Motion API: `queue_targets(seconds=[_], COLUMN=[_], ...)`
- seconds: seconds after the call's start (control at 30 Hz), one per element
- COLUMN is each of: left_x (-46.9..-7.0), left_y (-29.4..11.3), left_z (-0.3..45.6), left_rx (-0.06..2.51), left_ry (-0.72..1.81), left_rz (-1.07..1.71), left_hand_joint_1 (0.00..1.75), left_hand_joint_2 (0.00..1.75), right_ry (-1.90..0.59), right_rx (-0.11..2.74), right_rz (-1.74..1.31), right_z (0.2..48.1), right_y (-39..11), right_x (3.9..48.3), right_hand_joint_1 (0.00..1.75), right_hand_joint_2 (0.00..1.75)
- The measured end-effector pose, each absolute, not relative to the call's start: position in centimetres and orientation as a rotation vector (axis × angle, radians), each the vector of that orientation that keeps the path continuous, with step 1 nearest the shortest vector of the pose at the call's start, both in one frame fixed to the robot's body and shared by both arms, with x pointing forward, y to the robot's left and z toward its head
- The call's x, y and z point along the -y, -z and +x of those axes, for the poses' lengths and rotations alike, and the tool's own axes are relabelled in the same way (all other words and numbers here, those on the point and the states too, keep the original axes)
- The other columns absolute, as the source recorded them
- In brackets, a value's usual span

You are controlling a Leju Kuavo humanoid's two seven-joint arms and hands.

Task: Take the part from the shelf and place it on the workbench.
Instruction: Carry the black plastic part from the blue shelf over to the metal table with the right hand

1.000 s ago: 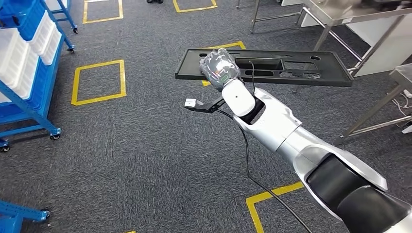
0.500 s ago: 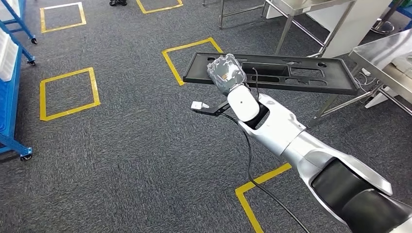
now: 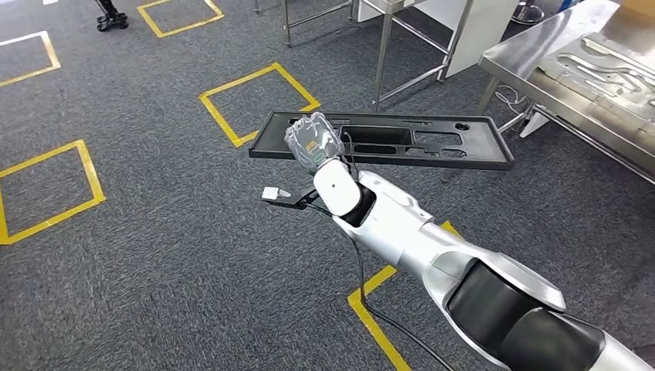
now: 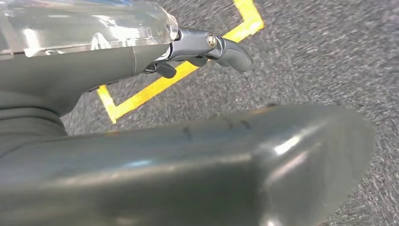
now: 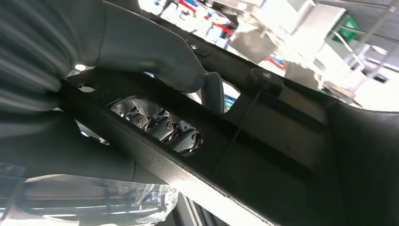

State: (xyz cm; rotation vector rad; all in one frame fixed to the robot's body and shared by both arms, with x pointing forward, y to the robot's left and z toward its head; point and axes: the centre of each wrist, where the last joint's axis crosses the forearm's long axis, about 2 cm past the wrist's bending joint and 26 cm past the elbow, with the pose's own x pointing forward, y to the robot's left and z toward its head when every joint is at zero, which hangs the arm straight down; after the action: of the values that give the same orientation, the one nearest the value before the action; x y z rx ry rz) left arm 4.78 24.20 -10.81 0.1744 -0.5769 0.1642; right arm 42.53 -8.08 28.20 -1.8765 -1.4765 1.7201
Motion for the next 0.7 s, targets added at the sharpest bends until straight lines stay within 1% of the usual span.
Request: queue_targets(seconds=[0.4, 0.7], left_x=[-24.2, -23.9], left_y=[10.8, 10.8], left_z=[4.5, 4.6], left_rx=[0.568, 0.572], left_ry=[-0.194, -0.218], left_rz=[0.196, 0.199], left_hand_joint_1=[0.00, 0.00], left_hand_joint_2=[0.00, 0.00], right_ry=[-1.768, -1.754], right_rx=[1.450, 1.452], right_rz=[-1.867, -1.876], right_z=[42.6, 43.0], right_y=[-28.3, -29.6], right_x=[6.8, 6.7], right_hand_joint_1=[1.75, 1.75], right_hand_joint_2=[1.75, 1.75])
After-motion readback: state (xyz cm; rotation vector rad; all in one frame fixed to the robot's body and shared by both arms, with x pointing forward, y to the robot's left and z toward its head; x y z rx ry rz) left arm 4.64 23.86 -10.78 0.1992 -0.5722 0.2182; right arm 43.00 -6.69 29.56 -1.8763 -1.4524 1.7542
